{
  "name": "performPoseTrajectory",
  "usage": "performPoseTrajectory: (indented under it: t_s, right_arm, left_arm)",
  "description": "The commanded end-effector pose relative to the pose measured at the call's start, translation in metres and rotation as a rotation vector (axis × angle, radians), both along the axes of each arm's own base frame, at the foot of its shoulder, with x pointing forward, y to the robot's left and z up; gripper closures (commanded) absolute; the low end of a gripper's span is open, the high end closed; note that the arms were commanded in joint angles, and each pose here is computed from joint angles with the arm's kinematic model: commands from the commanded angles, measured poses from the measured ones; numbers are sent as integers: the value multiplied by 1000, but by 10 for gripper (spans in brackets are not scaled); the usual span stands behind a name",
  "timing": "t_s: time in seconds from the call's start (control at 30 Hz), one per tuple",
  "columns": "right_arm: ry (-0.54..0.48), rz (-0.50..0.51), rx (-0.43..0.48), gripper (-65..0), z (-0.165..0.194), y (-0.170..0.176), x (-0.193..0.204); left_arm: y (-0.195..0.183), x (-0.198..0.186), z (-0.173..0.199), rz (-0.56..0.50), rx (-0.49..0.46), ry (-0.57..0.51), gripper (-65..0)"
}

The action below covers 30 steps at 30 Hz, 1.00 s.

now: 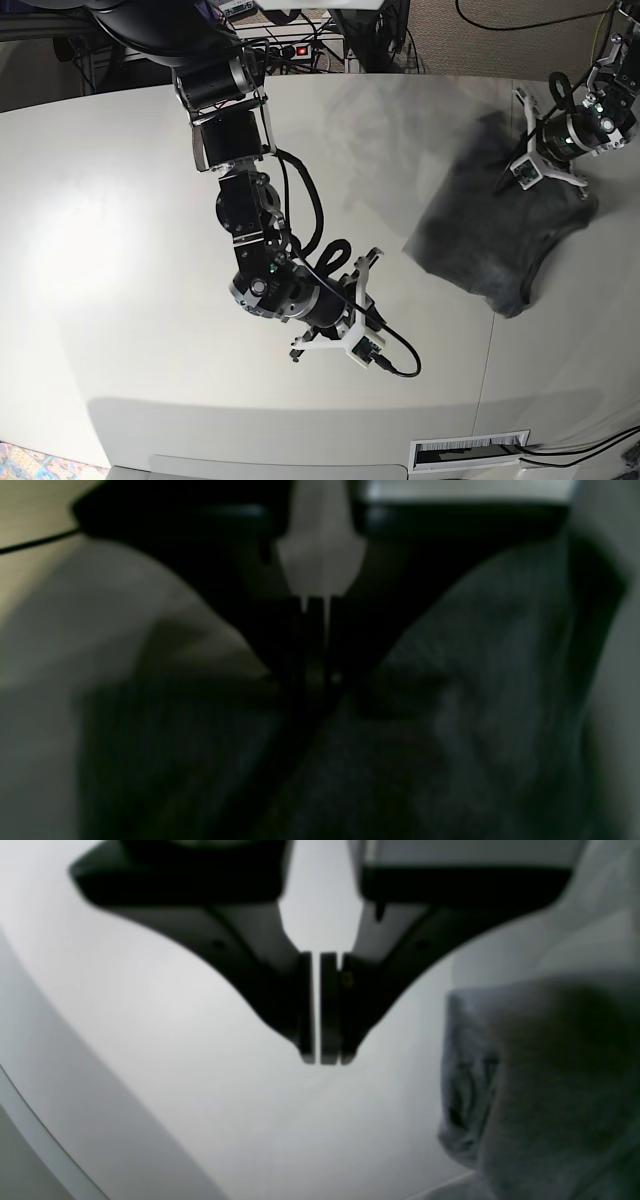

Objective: Fold the T-shirt properly
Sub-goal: 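Press the left gripper down on the bundle to flatten it, then grasp the bundle's edge with the left gripper and straighten it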

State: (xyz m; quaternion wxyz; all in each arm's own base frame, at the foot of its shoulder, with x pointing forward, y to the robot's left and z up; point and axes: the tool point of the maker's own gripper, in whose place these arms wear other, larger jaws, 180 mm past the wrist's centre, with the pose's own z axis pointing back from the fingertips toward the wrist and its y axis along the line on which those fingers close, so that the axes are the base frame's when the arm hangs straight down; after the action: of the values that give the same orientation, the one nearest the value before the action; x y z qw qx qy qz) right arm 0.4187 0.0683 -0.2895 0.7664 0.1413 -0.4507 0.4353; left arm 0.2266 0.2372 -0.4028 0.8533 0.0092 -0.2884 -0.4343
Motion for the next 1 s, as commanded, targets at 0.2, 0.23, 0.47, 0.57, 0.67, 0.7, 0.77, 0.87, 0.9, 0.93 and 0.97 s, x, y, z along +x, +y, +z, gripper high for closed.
performPoseTrajectory:
  t_s: [0.2, 0.23, 0.47, 0.57, 0.67, 0.7, 0.77, 0.87, 0.9, 0.93, 0.97]
  right_arm:
    - [-9, 21, 88, -18, 17, 12, -2]
    - [1, 20, 86, -18, 13, 12, -4]
    - [52, 16, 71, -18, -7, 10, -17]
    - [47, 16, 77, -18, -5, 11, -16]
    - [46, 15, 77, -18, -5, 10, -16]
    - [45, 15, 77, -18, -5, 10, -16]
    - [43, 15, 79, -18, -5, 10, -15]
    - [31, 14, 80, -18, -4, 10, -14]
    - [27, 12, 73, -18, -4, 9, -13]
    - [23, 11, 67, -18, -5, 8, -13]
    - [22, 10, 61, -18, -5, 8, -13]
  left_arm:
    - [28, 30, 23, -13, 143, -198, 0]
    - [27, 34, 26, -15, 139, -218, 0]
    - [33, 76, 58, -16, 195, -349, 0]
    - [42, 93, 74, 56, 208, -401, 0]
    - [38, 98, 84, 147, 135, -388, 0]
    - [32, 98, 86, 158, 104, -380, 0]
    - [20, 97, 90, 162, 53, -369, 0]
    - [-8, 92, 99, 169, -60, -339, 0]
    - [-20, 90, 103, 165, -113, -333, 0]
    - [-33, 89, 108, 159, -160, -337, 0]
    - [-45, 89, 112, 151, -198, -346, 0]
